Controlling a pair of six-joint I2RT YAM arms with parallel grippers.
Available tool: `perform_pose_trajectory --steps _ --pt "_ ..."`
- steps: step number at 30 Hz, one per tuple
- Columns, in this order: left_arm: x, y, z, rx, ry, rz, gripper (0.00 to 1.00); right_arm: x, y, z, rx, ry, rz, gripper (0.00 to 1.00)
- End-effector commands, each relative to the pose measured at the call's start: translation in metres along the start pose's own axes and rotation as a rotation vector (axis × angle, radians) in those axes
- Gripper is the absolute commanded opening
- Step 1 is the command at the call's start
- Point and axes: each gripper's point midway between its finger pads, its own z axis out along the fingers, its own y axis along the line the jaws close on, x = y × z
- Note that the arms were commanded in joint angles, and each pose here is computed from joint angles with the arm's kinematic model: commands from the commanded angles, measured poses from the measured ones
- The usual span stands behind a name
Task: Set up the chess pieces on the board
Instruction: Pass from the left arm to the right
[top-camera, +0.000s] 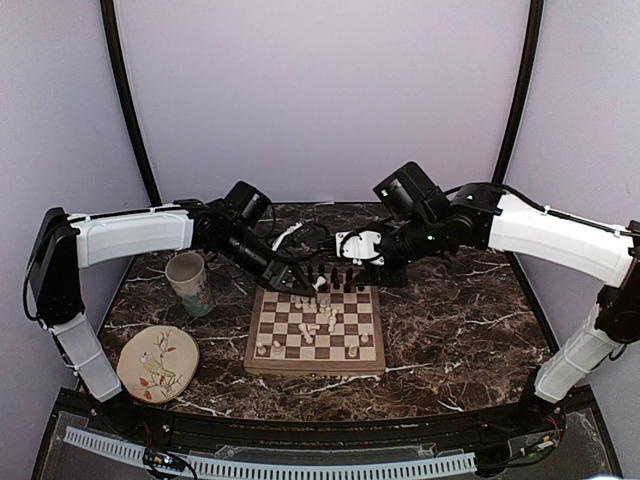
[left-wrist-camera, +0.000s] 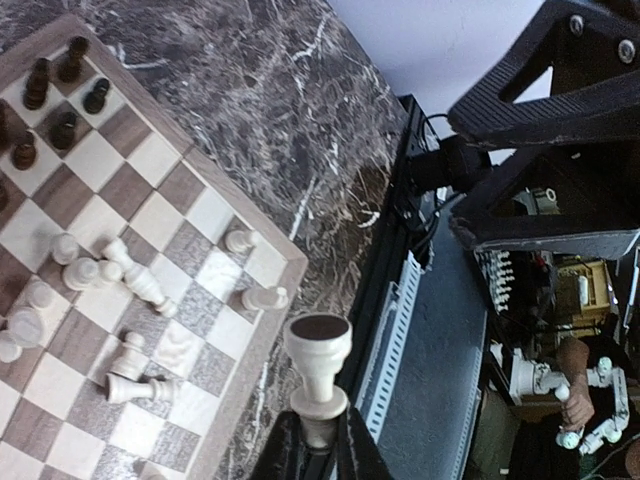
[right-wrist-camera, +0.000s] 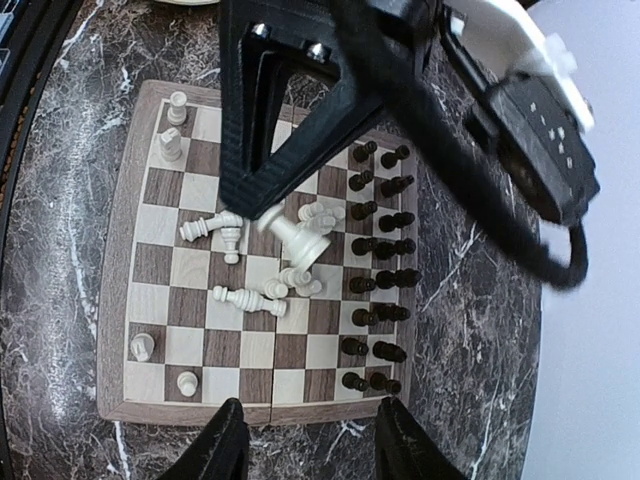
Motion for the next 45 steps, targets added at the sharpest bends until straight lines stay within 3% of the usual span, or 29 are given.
perform_pose_trajectory --steps 1,5,8,15,24,39,45 --pt "0.017 -0.030 0.002 0.108 0.100 -0.015 0.03 -0.027 0.002 0.006 0.013 -0.050 -0.119 0.44" --pt "0.020 -0.034 0.007 0.108 0.123 -0.007 0.03 -0.038 0.011 0.011 -0.021 -0.067 -0.139 0.45" --pt "0.016 -0.033 0.008 0.083 0.093 0.026 0.03 -0.048 0.010 0.003 -0.070 -0.131 -0.027 0.44" --pt "-0.001 -0.033 0.004 0.036 -0.163 0.201 0.02 -0.049 -0.005 -0.034 -0.263 -0.370 0.352 0.50" --pt "-0.011 -0.029 0.000 -0.104 -0.398 0.419 0.02 -0.029 -0.003 -0.016 -0.549 -0.428 0.684 0.52" --pt "-0.006 -0.029 0.007 -0.092 -0.383 0.421 0.04 -0.036 -0.007 0.016 -0.694 -0.420 0.785 0.54" --pt "-0.005 -0.029 0.010 -0.083 -0.371 0.416 0.04 -0.039 -0.012 0.019 -0.703 -0.423 0.798 0.49"
